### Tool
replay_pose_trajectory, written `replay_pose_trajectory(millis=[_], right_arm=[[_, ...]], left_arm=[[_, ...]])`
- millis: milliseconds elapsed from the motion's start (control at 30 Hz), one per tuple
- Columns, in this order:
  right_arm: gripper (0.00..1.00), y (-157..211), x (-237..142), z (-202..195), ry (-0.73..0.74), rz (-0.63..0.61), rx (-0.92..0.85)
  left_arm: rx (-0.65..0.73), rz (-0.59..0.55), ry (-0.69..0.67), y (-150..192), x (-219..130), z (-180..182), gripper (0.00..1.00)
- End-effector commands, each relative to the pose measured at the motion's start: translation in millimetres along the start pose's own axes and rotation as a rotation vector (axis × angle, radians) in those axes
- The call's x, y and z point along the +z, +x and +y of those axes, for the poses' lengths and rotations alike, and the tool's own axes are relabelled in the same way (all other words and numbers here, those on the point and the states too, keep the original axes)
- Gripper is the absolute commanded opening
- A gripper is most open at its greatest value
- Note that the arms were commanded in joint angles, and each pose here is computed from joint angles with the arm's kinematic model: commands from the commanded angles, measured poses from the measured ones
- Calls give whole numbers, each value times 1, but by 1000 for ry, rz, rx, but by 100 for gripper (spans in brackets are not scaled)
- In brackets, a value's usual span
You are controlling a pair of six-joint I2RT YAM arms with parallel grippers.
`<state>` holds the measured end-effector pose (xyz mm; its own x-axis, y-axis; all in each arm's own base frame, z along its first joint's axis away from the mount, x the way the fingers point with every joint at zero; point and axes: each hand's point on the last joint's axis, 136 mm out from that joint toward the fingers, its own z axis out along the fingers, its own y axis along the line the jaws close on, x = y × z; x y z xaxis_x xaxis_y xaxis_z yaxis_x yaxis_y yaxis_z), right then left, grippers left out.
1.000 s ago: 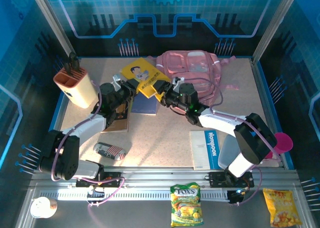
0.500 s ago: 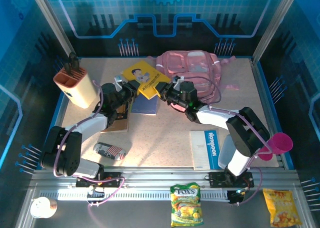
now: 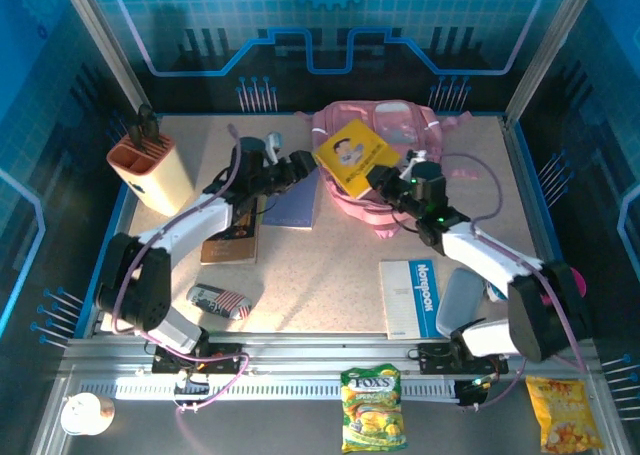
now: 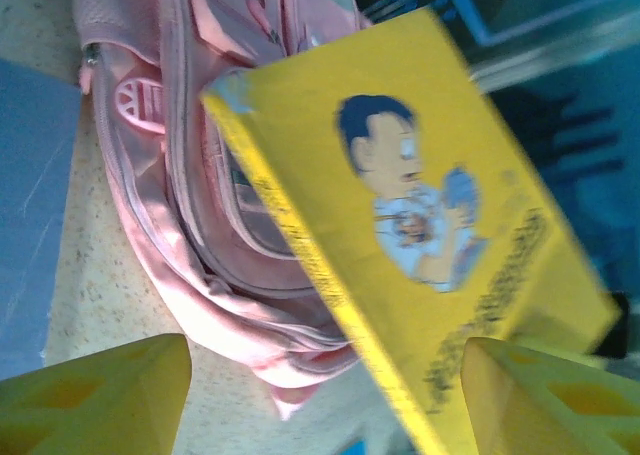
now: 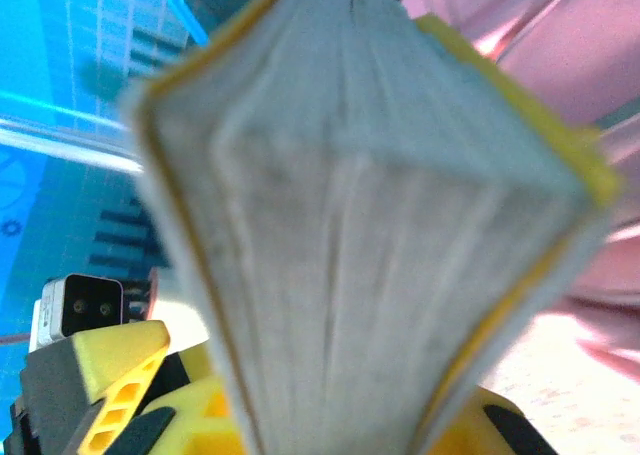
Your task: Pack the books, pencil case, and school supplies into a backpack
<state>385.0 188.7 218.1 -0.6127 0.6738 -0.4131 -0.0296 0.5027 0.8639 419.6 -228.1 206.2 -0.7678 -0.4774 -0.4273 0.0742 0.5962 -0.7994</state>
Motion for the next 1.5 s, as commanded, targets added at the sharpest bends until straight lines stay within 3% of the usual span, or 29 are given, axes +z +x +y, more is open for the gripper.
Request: replay_pose_trajectory(millis=[0,267,400,667,967,1167,1467], right_arm=[[3,-28,-35,-9,70,-77,-130],[4,-69,-106,-49,238,-179,-156],[5,-77,-131,-61,301,-199,-154],[4,-77,-154,-79,349,-196,-95],[4,-74,-162,-84,360,-200,-56],[4,-73,-165,-82,359,-204,-43],[5,-79,-182,-78,420,-249,-63]], left_arm=[[198,149,-112,28,24,16,73],[608,296,-177,53,92,-4,82],[813,307,-270,54,119,-3,92],[1110,415,-289,61,159,3,93],[1269,524,-276,71,187,20,83],[1335,499,-326,63,199,29,77],[1384,417,-343,52,209,20,50]])
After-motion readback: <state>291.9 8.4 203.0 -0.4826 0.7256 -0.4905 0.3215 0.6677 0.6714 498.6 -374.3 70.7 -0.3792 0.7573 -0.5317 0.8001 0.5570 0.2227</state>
